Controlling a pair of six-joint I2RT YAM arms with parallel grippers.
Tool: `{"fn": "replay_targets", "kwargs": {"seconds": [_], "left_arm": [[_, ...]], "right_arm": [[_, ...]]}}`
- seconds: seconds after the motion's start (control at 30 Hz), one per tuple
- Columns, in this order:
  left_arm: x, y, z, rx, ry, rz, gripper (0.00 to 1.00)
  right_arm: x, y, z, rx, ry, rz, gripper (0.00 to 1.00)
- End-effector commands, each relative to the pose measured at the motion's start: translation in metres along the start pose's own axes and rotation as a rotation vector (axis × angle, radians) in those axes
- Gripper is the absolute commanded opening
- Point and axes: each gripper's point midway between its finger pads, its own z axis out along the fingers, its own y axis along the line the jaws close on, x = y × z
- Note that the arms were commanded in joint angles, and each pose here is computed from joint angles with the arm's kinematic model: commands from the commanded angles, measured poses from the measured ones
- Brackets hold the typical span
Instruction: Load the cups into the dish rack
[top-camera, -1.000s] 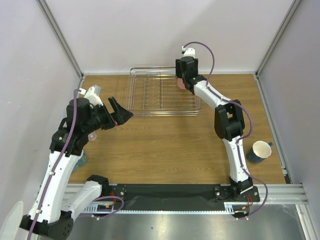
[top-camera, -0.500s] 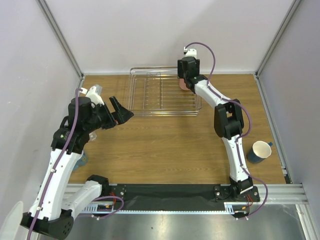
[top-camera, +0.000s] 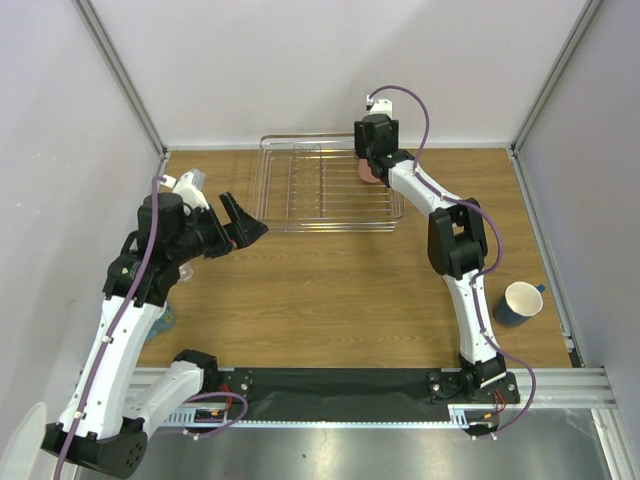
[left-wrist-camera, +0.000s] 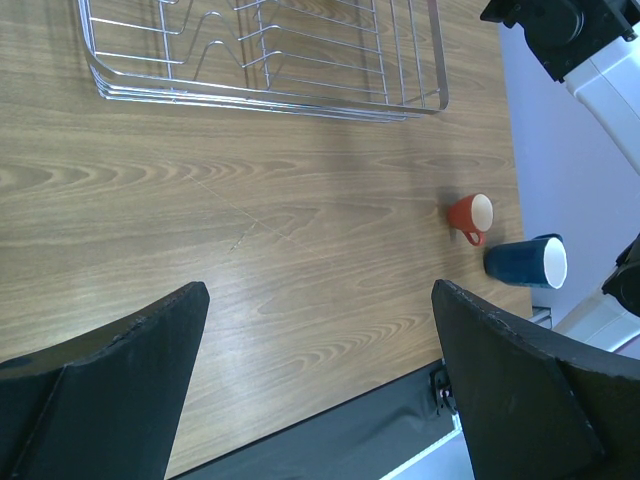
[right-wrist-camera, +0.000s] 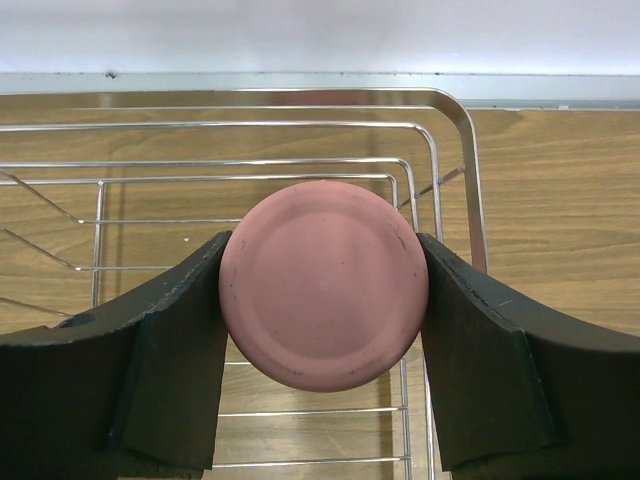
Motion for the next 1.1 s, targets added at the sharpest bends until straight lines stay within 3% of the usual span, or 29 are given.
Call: {"fn": "replay_targets", "kwargs": {"seconds": [0.0, 0.57, 0.87, 1.07], "left_arm": [[-0.013, -0.011, -0.007, 0.039, -0.041, 0.037, 1.00], [-0.008, -0.010, -0.008, 0.040, -0.026, 0.037, 1.00], [-0.008, -0.010, -0.007, 0.042, -0.023, 0.033, 1.00], [-0.008, -0.011, -0.007, 0.042, -0.017, 0.031, 1.00]], "right_arm": [[-0.021, 0.003, -0.004, 0.006, -0.054, 0.033, 0.05], [-0.003, 0.001, 0.002, 0.014, -0.018, 0.024, 0.20], [0.001, 0.001, 0.005, 0.012, -0.006, 0.005, 0.34], [-0.002, 0.002, 0.002, 0.006, -0.004, 0.002, 0.52]]}}
